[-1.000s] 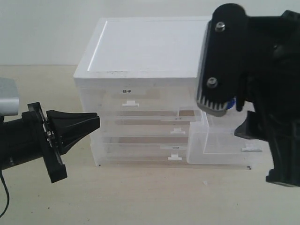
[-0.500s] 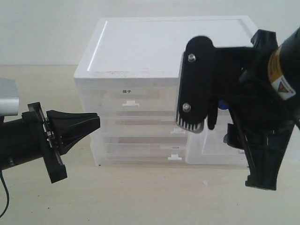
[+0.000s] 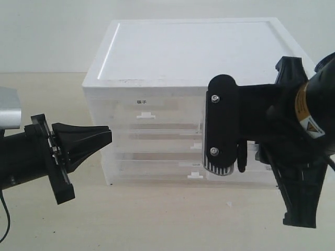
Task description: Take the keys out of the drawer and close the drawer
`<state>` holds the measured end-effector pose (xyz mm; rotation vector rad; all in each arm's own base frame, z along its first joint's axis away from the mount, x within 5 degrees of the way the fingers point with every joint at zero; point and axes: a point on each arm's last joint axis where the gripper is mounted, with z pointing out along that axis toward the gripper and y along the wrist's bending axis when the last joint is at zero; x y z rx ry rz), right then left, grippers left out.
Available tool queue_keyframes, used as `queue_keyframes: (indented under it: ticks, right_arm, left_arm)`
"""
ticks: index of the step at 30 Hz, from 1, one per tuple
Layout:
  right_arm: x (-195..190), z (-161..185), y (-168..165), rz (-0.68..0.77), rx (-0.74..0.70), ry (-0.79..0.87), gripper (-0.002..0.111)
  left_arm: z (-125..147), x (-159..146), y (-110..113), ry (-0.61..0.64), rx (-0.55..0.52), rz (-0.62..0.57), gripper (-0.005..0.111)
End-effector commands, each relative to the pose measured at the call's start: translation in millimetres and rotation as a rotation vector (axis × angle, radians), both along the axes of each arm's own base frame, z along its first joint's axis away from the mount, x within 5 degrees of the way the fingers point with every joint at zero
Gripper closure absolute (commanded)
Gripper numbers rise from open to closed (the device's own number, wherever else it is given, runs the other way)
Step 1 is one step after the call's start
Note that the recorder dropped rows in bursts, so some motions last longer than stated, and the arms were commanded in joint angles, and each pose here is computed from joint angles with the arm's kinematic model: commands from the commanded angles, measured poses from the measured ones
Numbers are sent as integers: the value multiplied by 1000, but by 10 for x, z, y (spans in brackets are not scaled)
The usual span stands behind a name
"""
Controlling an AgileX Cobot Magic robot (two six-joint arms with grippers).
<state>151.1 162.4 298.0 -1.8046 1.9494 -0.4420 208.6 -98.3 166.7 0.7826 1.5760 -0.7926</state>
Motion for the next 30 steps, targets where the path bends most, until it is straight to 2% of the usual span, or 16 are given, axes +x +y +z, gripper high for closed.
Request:
queue_keyframes:
  ticks: [1, 10, 14, 21, 24, 28, 30]
  right_arm:
    - [-77, 47, -76, 21, -21, 39, 107]
    - [-313, 293, -273, 72, 123, 50, 107]
    - [-398, 283, -284, 84, 140, 128, 107]
    - [-380, 290, -285, 88, 137, 106, 107]
    - [-381, 290, -285, 88, 138, 107, 96]
    - [-362, 297, -295, 89, 124, 84, 62]
    - [-350, 303, -293, 93, 124, 68, 56]
  left_arm:
    - [7, -1, -23, -4, -8, -14, 102]
    - [7, -1, -23, -4, -8, -14, 102]
    - [7, -1, -23, -4, -8, -14, 102]
    - [7, -1, -23, -4, -8, -14, 102]
    - [7, -1, -23, -4, -8, -14, 102]
    - [8, 2, -22, -3, -9, -11, 102]
    - [9, 5, -20, -3, -11, -7, 102]
